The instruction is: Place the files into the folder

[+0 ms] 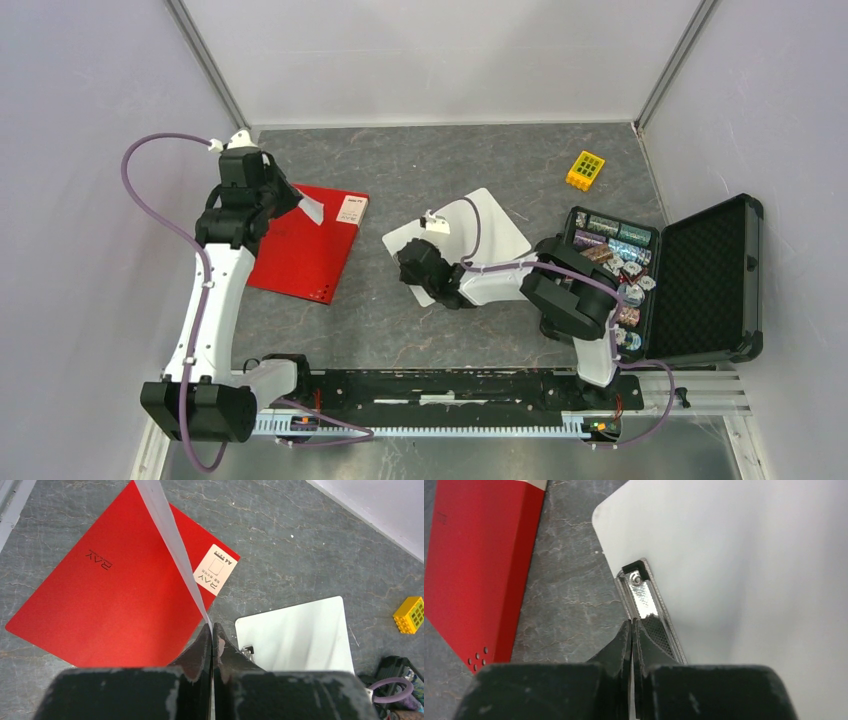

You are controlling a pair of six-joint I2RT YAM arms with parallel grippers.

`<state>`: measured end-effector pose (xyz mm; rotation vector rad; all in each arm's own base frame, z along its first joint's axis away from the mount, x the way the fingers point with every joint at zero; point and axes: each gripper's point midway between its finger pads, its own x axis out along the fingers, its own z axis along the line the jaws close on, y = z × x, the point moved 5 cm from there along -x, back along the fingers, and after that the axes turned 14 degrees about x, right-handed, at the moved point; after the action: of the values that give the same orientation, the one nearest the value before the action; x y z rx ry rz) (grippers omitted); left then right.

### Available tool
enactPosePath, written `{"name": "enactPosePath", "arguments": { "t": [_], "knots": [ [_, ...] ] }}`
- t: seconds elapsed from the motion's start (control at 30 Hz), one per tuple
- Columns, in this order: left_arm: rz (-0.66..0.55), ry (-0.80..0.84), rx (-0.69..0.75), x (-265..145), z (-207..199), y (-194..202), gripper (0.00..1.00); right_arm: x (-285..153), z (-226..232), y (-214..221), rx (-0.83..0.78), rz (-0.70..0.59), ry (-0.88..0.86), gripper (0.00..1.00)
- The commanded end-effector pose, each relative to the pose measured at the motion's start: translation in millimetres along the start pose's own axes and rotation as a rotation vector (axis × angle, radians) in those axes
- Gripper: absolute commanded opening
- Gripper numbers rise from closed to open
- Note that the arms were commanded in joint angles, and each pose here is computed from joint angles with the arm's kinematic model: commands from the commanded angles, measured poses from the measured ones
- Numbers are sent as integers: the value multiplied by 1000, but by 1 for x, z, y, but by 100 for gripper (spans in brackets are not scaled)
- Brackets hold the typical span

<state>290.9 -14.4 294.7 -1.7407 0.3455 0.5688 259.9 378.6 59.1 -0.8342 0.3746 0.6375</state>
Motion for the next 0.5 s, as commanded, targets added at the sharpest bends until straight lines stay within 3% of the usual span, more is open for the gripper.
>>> {"name": "enactPosePath", "arguments": {
  "t": [0.0,0.17,0.23,0.37,0.47],
  "knots": [
    [-65,44,-26,-9,-5,-12,2,-1,50,-18,8,-68,-106,7],
    [-85,49,-2,-15,-4,-13,2,-23,53,-45,-232,-71,-218,38],
    [-91,64,-7,-15,-6,-12,2,-32,42,-51,-336,-47,-268,46],
    [-81,93,-6,-15,-8,-7,2,-25,30,-58,-586,70,-263,47],
    [-71,96,-6,-13,-8,-1,2,-19,27,-58,-673,172,-328,45]
  ]
}}
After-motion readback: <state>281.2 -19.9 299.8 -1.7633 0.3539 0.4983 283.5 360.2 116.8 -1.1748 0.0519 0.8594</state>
